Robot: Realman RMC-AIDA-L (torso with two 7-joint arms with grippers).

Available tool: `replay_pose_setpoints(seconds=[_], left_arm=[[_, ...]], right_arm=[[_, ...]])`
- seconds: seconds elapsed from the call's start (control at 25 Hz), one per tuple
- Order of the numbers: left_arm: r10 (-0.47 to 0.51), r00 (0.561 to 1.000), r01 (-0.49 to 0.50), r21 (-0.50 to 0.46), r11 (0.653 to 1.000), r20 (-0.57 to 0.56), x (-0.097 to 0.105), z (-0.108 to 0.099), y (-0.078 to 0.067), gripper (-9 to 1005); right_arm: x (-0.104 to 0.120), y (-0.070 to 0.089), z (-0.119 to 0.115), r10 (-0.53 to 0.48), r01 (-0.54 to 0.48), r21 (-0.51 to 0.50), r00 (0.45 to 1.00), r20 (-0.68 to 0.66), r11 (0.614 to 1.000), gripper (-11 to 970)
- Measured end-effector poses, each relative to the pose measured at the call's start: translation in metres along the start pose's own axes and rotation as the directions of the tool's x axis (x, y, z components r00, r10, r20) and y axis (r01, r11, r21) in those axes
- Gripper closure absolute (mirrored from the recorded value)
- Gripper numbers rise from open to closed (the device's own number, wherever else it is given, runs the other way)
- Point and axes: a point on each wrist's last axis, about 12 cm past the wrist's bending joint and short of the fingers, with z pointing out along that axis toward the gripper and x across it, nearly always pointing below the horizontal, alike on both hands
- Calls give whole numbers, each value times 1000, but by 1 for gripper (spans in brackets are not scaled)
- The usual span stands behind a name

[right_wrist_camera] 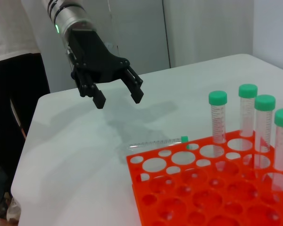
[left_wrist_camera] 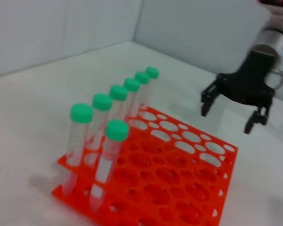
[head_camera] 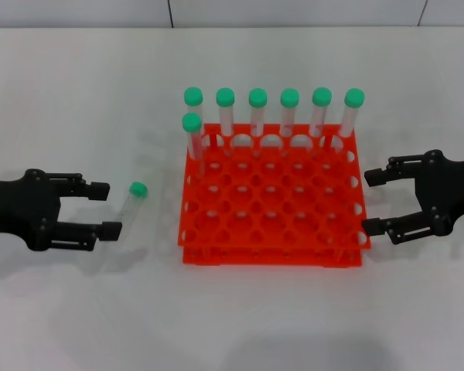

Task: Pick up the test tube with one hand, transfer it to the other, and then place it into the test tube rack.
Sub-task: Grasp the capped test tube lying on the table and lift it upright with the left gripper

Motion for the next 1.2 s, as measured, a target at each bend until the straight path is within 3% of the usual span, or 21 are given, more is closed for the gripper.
replay_pose_setpoints(seconds=[0.16,0.4,0.68,0.84,1.2], left_arm=[[-125,991,124,-24,992,-44,-9,-2,-1,241],[-328,936,327,-31,945,-130,-23,-5,-6,242],[-519,830,494,-166,854,-202,-45,-14,1,240],[-564,784,505,-261,823,-259,-54,-14,6,240],[-589,713,450,-396,800,-381,-66,6,15,241]], right_arm=[[-2,-1,1,-8,8,-2,1000,2,1000,152],[-6,-2,3,-18,18,-1,1000,4,1000,153],[-9,-3,5,-28,28,-5,1000,7,1000,153],[-10,-3,7,-29,30,-7,1000,9,1000,154],[-9,-3,12,-36,36,2,999,4,999,155]])
